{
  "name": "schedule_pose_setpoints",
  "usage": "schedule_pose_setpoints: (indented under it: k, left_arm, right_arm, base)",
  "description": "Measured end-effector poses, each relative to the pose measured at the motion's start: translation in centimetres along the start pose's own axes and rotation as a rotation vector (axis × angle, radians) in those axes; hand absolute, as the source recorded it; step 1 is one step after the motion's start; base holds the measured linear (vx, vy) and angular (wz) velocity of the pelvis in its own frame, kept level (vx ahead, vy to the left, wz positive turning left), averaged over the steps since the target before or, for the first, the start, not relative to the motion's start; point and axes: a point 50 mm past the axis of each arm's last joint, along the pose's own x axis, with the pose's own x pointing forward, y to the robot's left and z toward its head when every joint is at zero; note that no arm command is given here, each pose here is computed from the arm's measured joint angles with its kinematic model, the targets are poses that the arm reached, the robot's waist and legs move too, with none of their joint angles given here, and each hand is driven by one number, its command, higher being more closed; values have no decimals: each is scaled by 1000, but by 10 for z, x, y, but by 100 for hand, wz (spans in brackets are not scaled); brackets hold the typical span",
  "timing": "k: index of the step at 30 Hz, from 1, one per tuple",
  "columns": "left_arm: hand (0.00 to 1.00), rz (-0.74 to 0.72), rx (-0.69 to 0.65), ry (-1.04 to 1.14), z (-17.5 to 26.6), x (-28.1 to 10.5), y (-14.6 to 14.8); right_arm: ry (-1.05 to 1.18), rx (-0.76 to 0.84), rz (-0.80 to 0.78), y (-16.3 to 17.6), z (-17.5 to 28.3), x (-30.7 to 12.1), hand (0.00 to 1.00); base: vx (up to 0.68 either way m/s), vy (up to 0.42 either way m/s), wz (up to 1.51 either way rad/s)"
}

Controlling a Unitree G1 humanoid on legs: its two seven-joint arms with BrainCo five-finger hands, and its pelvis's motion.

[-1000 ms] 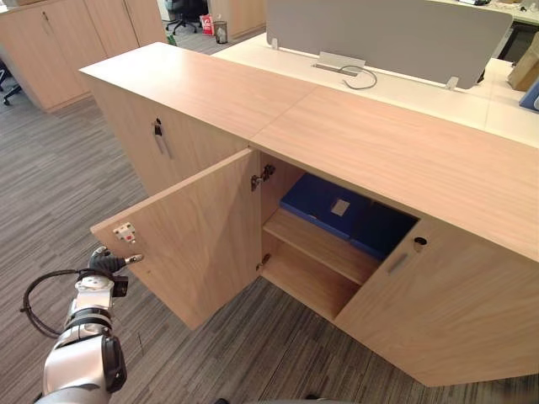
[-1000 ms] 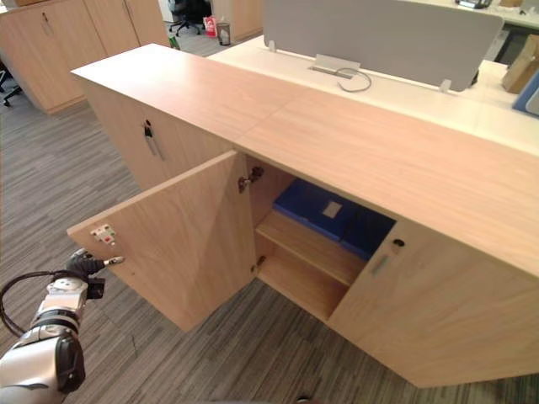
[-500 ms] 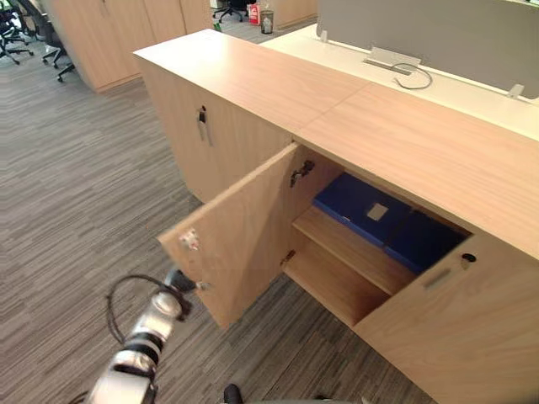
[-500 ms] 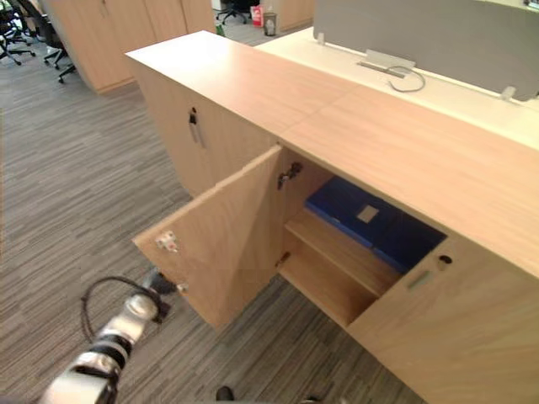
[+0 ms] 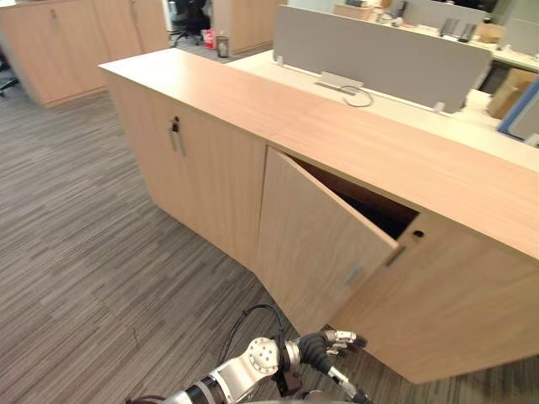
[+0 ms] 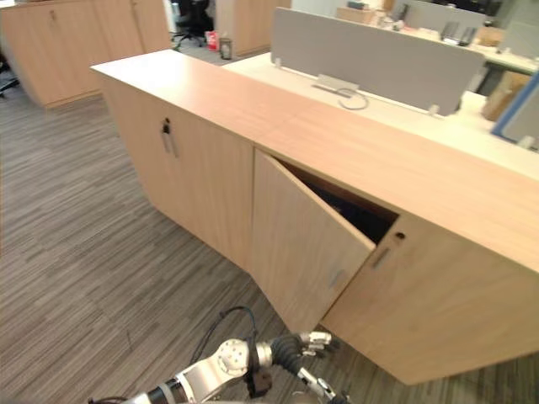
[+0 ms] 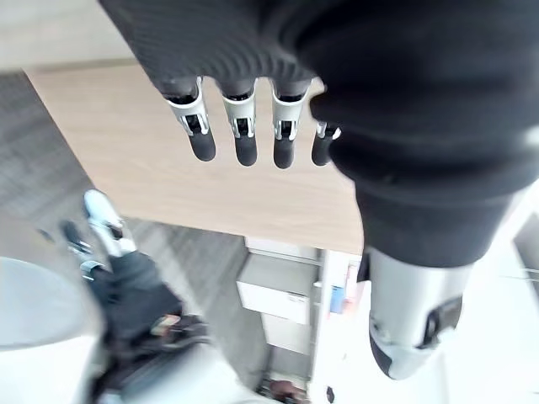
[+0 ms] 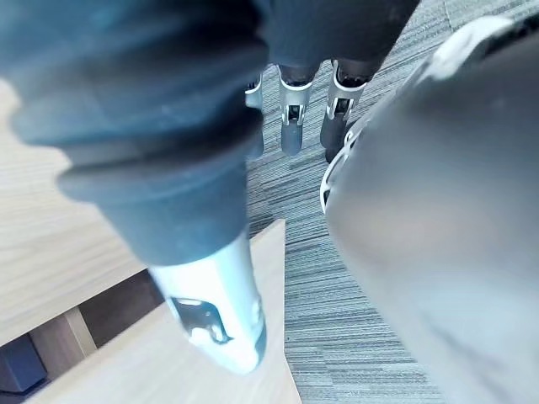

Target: Walk over to the cabinet, pick up the folder, carry it to the office cabinet, place the folder inside the office cabinet, then close the office cabinet door

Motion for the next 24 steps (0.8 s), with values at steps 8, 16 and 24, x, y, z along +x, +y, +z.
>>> schedule_pose_setpoints:
  k: [8, 16, 24]
  left_arm:
    - [0, 363, -421, -51, -34, -25, 33]
    - [0, 847, -802, 235, -139, -121, 51]
    - [0, 1247, -976, 404, -186, -190, 22]
  right_arm:
    - [11, -45, -54, -28, -6, -7, 0]
    - [71, -40, -98, -45, -13, -9, 0]
    - [4, 55, -87, -33, 10, -1, 0]
  base:
    - [70, -3, -64]
    - [95, -89, -42]
    - [288, -152, -53]
